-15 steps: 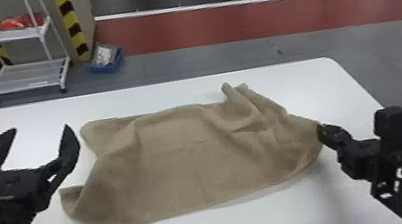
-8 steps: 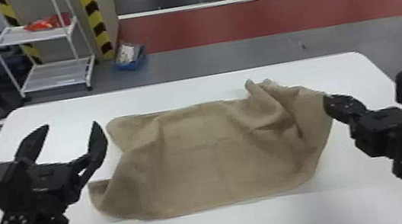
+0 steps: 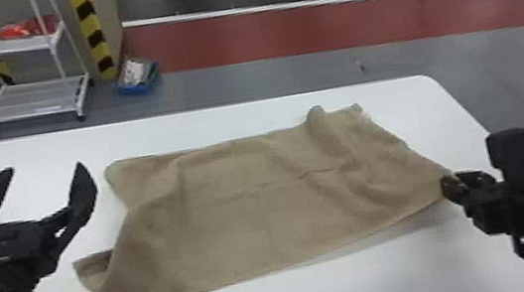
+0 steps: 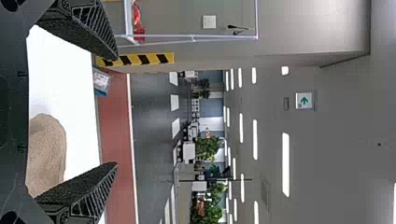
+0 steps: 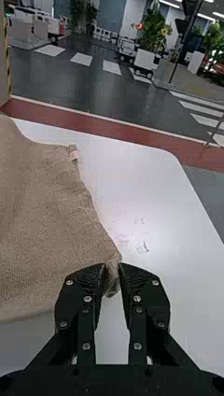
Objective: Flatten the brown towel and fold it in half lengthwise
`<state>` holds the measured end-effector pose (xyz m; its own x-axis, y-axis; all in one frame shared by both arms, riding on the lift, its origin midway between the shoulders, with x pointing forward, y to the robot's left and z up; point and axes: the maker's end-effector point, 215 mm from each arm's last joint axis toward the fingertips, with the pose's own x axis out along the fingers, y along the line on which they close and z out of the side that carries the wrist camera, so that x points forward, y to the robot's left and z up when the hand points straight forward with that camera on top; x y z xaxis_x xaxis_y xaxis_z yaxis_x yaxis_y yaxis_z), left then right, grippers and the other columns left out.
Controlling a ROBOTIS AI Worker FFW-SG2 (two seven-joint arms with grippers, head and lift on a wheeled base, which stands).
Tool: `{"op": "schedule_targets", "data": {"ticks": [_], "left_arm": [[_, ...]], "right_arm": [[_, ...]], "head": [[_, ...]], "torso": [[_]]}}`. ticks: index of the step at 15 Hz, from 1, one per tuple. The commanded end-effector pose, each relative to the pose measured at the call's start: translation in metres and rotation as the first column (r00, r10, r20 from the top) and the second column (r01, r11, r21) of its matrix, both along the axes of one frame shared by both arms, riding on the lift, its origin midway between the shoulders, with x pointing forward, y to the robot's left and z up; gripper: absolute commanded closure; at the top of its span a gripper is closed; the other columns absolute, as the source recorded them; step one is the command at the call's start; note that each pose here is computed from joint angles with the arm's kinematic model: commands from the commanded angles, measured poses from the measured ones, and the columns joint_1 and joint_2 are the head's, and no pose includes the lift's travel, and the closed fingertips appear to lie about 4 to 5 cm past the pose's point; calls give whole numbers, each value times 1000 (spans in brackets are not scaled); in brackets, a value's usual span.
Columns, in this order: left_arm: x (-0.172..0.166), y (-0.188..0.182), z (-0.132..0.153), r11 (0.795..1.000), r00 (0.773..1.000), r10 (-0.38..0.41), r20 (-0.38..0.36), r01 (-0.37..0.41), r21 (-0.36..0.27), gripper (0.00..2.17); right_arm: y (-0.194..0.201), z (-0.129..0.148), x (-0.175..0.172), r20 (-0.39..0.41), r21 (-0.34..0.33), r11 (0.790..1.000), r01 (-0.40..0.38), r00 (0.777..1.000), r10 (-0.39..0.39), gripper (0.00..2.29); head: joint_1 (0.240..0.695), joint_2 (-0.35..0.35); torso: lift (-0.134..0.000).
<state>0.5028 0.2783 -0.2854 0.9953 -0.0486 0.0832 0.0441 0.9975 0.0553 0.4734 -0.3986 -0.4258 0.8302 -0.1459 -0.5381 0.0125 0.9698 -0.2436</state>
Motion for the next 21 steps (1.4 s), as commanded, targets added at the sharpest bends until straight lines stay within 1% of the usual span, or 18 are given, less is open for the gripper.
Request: {"op": "schedule_targets", "data": {"ticks": [1, 2, 5, 6, 7, 8, 9, 10, 11, 12, 13, 14, 16, 17, 18, 19, 20, 21], "left_arm": [[0, -1, 2, 1000, 1000, -1, 1, 1, 1, 87], [-1, 1, 3, 1000, 1000, 3, 4, -3, 2, 83], [-2, 5, 3, 1000, 1000, 13, 4, -13, 3, 83], [-3, 8, 2, 1000, 1000, 18, 2, -18, 3, 83], [-2, 9, 3, 1000, 1000, 20, 3, -20, 3, 83], [-1, 9, 4, 1000, 1000, 21, 6, -21, 2, 83], [0, 11, 4, 1000, 1000, 24, 9, -24, -1, 83], [1, 15, 5, 999, 999, 37, 12, -37, -6, 83], [2, 18, 10, 999, 999, 43, 25, -43, -13, 83], [3, 23, 13, 999, 998, 49, 31, -49, -21, 83], [3, 25, 15, 999, 998, 52, 34, -51, -19, 83], [2, 26, 15, 999, 998, 52, 38, -52, -18, 83], [4, 32, 16, 998, 997, 60, 39, -59, -23, 83], [7, 35, 19, 998, 997, 65, 43, -63, -30, 83], [10, 39, 25, 997, 996, 69, 54, -68, -34, 87], [12, 41, 30, 997, 995, 73, 63, -71, -33, 87], [13, 43, 33, 997, 995, 73, 67, -71, -28, 83], [14, 44, 37, 997, 995, 73, 74, -71, -28, 83]], "right_arm": [[-4, 8, 3, 51, -15, 1000, 5, 999, -5, -2], [1, 20, 7, 88, -6, 1000, -7, 996, 7, 2], [17, 45, 5, 142, -17, 1000, -11, 990, 13, 43], [33, 55, 5, 165, 9, 999, -34, 986, 32, 43], [59, 65, 8, 199, 78, 993, -92, 977, 75, 53], [85, 73, 11, 235, 131, 978, -165, 963, 131, 140], [115, 75, 13, 253, 158, 962, -223, 951, 179, 208], [138, 72, 13, 254, 182, 949, -258, 945, 208, 211], [172, 69, 12, 258, 217, 924, -314, 932, 255, 211], [205, 68, 10, 271, 243, 896, -371, 913, 305, 215], [238, 69, 8, 295, 257, 866, -429, 888, 352, 218], [269, 67, 4, 304, 277, 835, -476, 868, 393, 218], [330, 69, -4, 345, 320, 754, -574, 812, 471, 218], [360, 69, -8, 360, 327, 714, -619, 780, 512, 221], [389, 67, -15, 363, 334, 673, -660, 749, 555, 289], [414, 64, -22, 365, 337, 636, -694, 719, 591, 289], [434, 63, -27, 376, 331, 606, -724, 690, 619, 289], [456, 63, -32, 394, 320, 569, -757, 653, 646, 296]], "head": [[695, -135], [695, -141], [695, -134], [695, -125], [695, -125], [695, -100], [695, -81], [695, -53], [695, -30], [695, -2], [695, 62], [695, 96], [695, 159], [695, 187], [695, 254], [695, 287], [695, 316], [695, 340]], "torso": [[-128], [-128], [-128], [-128], [-128], [-128], [-128], [-128], [-128], [-128], [-128], [-128], [-128], [-128], [-128], [-128], [-128], [-128]]}}
